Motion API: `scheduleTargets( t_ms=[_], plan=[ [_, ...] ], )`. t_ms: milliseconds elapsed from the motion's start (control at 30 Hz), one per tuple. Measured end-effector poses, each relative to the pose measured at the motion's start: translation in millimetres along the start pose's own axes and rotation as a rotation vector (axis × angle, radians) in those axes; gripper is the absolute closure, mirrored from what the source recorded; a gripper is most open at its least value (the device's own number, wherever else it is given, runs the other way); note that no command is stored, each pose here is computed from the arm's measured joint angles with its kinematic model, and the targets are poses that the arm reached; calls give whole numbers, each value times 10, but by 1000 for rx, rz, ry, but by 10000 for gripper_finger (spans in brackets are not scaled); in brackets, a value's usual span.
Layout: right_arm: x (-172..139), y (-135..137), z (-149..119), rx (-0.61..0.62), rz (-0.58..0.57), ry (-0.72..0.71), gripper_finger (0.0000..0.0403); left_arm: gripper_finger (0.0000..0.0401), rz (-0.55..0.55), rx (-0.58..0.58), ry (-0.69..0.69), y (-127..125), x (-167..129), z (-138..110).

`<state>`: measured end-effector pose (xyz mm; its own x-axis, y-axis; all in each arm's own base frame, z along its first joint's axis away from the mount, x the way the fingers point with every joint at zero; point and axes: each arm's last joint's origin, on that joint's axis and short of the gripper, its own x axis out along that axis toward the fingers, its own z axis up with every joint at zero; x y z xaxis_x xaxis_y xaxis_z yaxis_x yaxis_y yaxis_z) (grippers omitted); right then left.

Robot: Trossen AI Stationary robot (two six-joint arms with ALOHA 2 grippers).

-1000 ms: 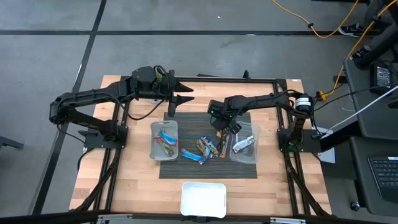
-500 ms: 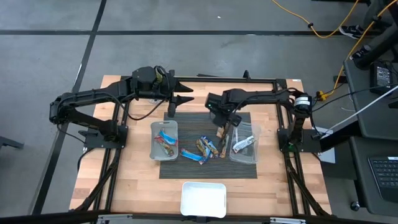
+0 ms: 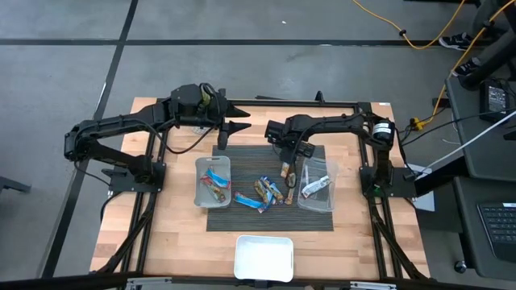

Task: Pick and place Granola Bars by type
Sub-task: Put the yellow granola bar into the transparent bin

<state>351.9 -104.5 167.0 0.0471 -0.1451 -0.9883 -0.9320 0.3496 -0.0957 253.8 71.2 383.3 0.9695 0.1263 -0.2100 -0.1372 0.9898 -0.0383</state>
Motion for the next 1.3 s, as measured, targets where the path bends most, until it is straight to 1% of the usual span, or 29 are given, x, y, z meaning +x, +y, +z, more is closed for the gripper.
scheduleTargets(
  t_ms=[133,267,333,467,700,967,1100,1200,1300],
  plan=[
    [3,-7,-34,-70,-4,6,191,246,-2,0,0,0,0,0],
    [7,-51,-57,-87,-46,-26,211,246,-2,0,0,-1,0,0],
    [8,-53,-68,-100,-47,-28,218,246,-2,0,1,0,0,-1],
    [12,-53,-97,-77,-44,-57,226,246,-2,0,2,0,0,-2],
    [13,-51,-91,-71,-41,-75,226,246,-1,-2,14,0,0,-14],
    [68,4,-89,-53,6,-78,226,246,-1,-2,15,0,0,-15],
    [68,3,-88,-52,5,-92,227,246,-1,-2,15,0,0,-15],
    [68,5,-88,-51,7,-93,240,246,-1,-2,16,0,0,-15],
    [67,16,-86,-50,18,-101,267,246,-2,-3,16,-1,0,-16]
  ],
)
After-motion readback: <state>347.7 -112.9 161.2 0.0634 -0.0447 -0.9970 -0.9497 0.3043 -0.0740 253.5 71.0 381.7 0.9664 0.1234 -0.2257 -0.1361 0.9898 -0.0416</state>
